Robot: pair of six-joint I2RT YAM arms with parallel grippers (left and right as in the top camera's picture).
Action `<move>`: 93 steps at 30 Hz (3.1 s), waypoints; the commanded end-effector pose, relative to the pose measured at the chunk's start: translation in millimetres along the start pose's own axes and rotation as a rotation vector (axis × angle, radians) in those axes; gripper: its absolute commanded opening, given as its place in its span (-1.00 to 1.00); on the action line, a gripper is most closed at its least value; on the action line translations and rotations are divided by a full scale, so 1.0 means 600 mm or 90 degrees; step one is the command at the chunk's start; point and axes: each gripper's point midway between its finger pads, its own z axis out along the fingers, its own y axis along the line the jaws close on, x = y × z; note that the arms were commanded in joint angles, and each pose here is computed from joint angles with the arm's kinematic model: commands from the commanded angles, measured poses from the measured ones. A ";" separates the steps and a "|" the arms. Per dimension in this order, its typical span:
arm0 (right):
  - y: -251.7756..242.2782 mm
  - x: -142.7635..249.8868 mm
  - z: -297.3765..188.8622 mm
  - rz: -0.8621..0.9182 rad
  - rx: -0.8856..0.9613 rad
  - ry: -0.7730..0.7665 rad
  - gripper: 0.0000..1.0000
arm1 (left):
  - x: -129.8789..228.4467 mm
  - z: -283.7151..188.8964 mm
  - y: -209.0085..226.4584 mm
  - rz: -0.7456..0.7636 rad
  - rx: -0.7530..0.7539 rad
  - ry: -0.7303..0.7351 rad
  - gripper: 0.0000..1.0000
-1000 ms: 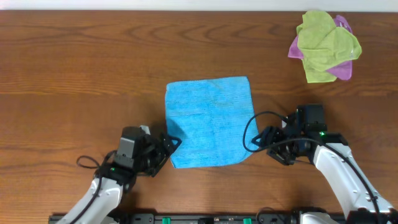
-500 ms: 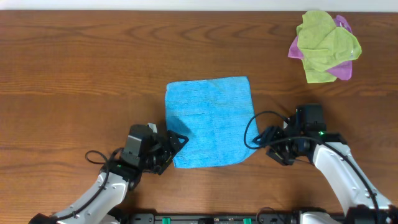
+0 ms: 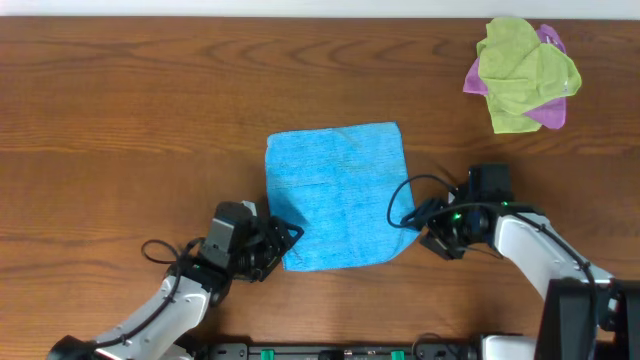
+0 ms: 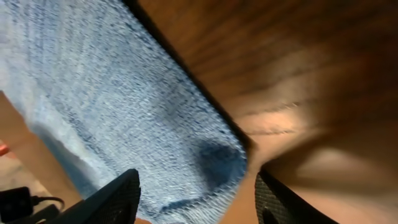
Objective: Fold the cloth
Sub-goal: 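Grasp the near left and right corners of the cloth with both grippers, then lift the near edge and fold it forward over the far half with both grippers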
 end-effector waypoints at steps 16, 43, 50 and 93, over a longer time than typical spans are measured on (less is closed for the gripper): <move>-0.026 0.000 0.017 0.004 0.057 -0.010 -0.27 | 0.002 0.010 0.072 -0.028 -0.092 -0.019 -0.30; 0.004 0.022 -0.009 -0.049 0.018 -0.005 -0.97 | 0.029 0.012 0.038 0.026 -0.029 0.049 -0.88; 0.005 0.040 -0.033 -0.060 0.019 -0.005 -0.97 | 0.046 0.009 0.026 0.029 -0.006 0.089 -0.88; 0.060 0.058 -0.130 -0.173 -0.066 -0.130 -0.97 | 0.032 -0.084 -0.064 0.054 0.026 0.005 -0.88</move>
